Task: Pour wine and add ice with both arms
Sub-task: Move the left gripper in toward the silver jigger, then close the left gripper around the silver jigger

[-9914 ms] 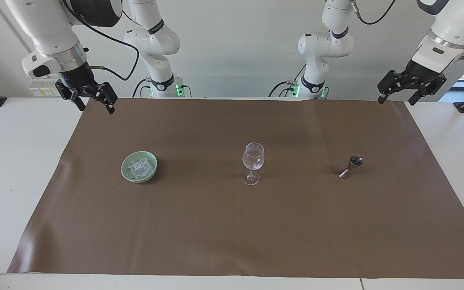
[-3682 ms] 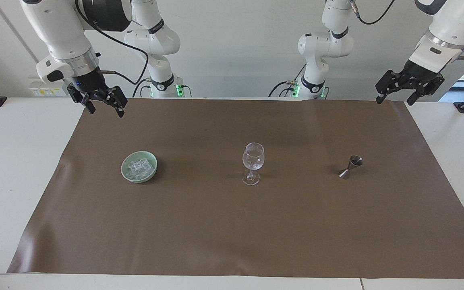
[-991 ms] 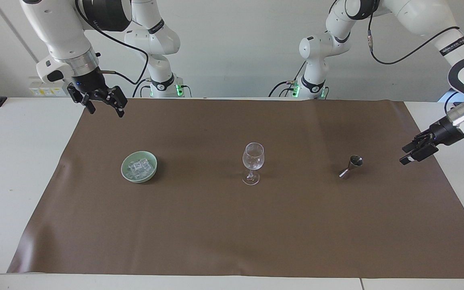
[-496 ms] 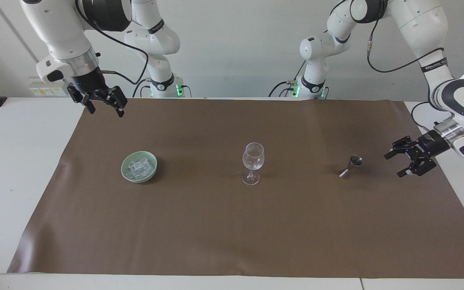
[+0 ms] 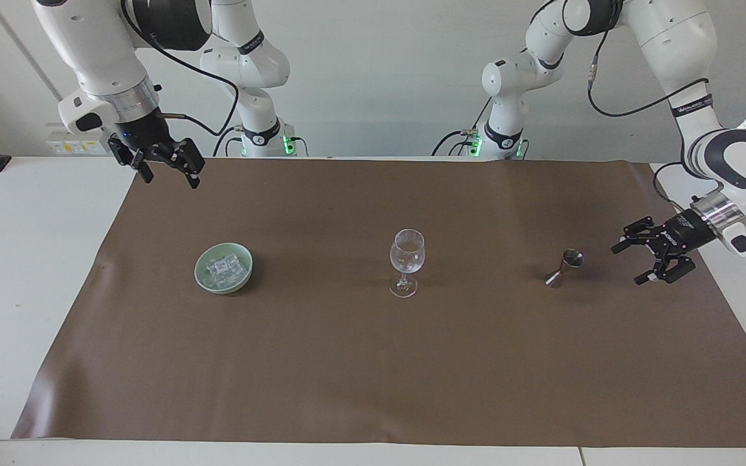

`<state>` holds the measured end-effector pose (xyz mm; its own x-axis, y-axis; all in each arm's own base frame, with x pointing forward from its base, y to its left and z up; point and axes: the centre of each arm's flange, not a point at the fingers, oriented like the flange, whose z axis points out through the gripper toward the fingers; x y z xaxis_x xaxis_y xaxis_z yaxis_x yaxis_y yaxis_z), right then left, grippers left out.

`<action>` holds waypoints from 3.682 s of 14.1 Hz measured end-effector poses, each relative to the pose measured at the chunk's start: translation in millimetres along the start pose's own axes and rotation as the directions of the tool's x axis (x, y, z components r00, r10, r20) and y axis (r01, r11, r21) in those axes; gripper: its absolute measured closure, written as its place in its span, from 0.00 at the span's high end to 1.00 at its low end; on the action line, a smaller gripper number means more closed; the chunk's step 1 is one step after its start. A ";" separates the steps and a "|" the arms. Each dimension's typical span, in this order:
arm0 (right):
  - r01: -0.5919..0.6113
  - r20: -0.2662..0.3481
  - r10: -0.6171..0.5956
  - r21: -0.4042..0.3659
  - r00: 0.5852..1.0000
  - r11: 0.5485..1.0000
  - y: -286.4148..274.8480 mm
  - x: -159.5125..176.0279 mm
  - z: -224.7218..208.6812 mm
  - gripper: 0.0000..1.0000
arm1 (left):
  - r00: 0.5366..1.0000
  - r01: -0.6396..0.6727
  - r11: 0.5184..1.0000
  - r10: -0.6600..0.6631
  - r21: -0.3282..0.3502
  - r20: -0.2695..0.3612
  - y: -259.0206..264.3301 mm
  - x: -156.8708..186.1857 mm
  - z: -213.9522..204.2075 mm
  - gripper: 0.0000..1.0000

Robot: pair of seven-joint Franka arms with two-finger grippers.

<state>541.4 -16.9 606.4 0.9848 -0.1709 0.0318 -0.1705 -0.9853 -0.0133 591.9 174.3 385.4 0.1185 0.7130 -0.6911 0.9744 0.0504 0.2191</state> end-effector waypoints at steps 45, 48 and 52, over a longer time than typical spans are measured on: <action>0.000 0.000 0.000 0.000 1.000 1.000 0.0 0.0 0.0 1.00 | 0.903 0.196 0.980 -0.190 0.025 0.384 -96.2 80.9 108.8 0.93; 0.000 0.000 0.000 0.000 1.000 1.000 0.0 0.0 0.0 1.00 | 0.901 0.194 0.981 -0.189 0.026 0.391 -96.3 77.6 114.6 0.90; 0.000 0.000 0.000 0.000 1.000 1.000 0.0 0.0 0.0 1.00 | 0.895 0.199 0.980 -0.184 0.006 0.406 -90.3 70.3 121.8 0.89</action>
<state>541.4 -16.9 606.4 0.9848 -0.1709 0.0318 -0.1705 -0.9853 -0.0134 535.5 134.7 233.1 0.0043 0.3446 -0.9387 0.9796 0.1873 0.0733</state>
